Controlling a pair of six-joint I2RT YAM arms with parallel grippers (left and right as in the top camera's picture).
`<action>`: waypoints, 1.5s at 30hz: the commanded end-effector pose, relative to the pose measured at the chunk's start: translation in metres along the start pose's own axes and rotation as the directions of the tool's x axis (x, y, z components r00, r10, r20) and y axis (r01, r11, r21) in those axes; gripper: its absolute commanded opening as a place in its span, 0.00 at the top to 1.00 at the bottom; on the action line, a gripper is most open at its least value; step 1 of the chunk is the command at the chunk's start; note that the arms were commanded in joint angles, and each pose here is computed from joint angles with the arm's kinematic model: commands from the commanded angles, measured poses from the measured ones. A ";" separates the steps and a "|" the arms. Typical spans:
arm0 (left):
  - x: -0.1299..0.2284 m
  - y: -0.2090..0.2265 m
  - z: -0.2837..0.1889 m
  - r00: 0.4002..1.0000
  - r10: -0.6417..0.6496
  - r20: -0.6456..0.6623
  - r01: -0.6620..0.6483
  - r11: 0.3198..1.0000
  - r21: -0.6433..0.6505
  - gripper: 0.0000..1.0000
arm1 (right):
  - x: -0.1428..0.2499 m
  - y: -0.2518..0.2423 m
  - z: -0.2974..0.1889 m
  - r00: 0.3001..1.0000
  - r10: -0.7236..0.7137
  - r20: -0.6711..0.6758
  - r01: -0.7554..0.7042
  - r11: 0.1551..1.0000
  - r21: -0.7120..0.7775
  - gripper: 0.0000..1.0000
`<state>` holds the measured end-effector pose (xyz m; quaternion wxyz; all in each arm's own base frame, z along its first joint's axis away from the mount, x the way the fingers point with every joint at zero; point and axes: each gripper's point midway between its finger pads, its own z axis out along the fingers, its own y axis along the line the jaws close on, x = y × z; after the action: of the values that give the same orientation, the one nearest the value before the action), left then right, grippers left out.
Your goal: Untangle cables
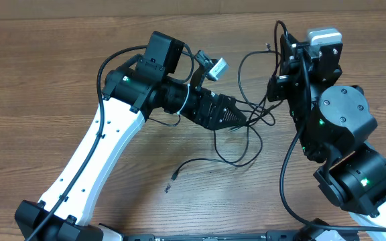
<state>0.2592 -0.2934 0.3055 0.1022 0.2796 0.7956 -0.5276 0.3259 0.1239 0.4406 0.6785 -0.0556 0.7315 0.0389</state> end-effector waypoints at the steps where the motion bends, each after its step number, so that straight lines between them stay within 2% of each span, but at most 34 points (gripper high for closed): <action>1: -0.011 -0.016 -0.003 0.998 0.054 0.028 -0.055 0.997 0.058 0.00 | -0.016 -0.005 -0.007 0.999 0.020 0.035 -0.021 1.000 0.003 0.96; 7: -0.036 -0.012 -0.006 0.994 -0.003 0.109 -0.001 0.999 0.034 0.00 | -0.013 0.012 -0.008 0.999 0.039 0.021 -0.036 0.994 -0.099 0.96; 10: -0.045 0.008 -0.008 0.983 -0.083 0.162 0.095 0.993 -0.071 0.00 | -0.013 0.012 -0.008 0.998 0.058 0.017 -0.056 0.993 -0.100 0.96; 15: -0.052 0.046 -0.016 0.950 -0.169 0.262 0.237 0.938 -0.253 0.00 | -0.013 0.022 -0.009 0.998 0.060 0.013 -0.057 0.986 -0.156 0.96; 19: -0.051 0.061 -0.021 0.942 -0.170 0.291 0.266 0.906 -0.330 0.00 | -0.013 0.029 -0.011 0.998 0.063 0.009 -0.060 0.979 -0.196 0.96; 23: -0.047 0.073 -0.020 0.939 -0.185 0.290 0.290 0.879 -0.378 0.04 | -0.013 0.035 -0.012 0.998 0.064 0.007 -0.060 0.970 -0.234 0.96; 28: -0.037 0.096 -0.014 0.933 -0.234 0.273 0.337 0.834 -0.436 0.16 | -0.012 0.039 -0.013 0.996 0.090 -0.005 -0.089 0.962 -0.257 0.96; 30: -0.032 0.106 -0.011 0.929 -0.262 0.260 0.357 0.816 -0.455 0.28 | -0.011 0.039 -0.013 0.996 0.088 -0.009 -0.087 0.963 -0.256 0.96; 31: -0.028 0.111 -0.011 0.927 -0.276 0.255 0.368 0.803 -0.469 0.41 | -0.010 0.039 -0.013 0.996 0.087 -0.010 -0.087 0.963 -0.256 0.96; 36: -0.008 0.146 -0.016 0.907 -0.337 0.251 0.419 0.688 -0.592 0.96 | -0.007 0.039 -0.013 0.996 0.081 -0.022 -0.084 0.964 -0.252 0.96; 40: 0.012 0.171 -0.035 0.894 -0.357 0.270 0.434 0.545 -0.717 0.96 | -0.005 0.037 -0.013 0.997 0.078 -0.028 -0.083 0.966 -0.244 0.96; 45: 0.040 0.195 -0.083 0.851 -0.373 0.370 0.478 0.255 -0.841 0.96 | -0.002 0.026 -0.010 0.997 0.073 -0.034 -0.078 0.981 -0.175 0.96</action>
<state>0.3317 -0.1939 0.1706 0.0892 -0.0185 0.9865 -0.1358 0.3134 0.1644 0.4245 0.6382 -0.1195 0.7466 0.1449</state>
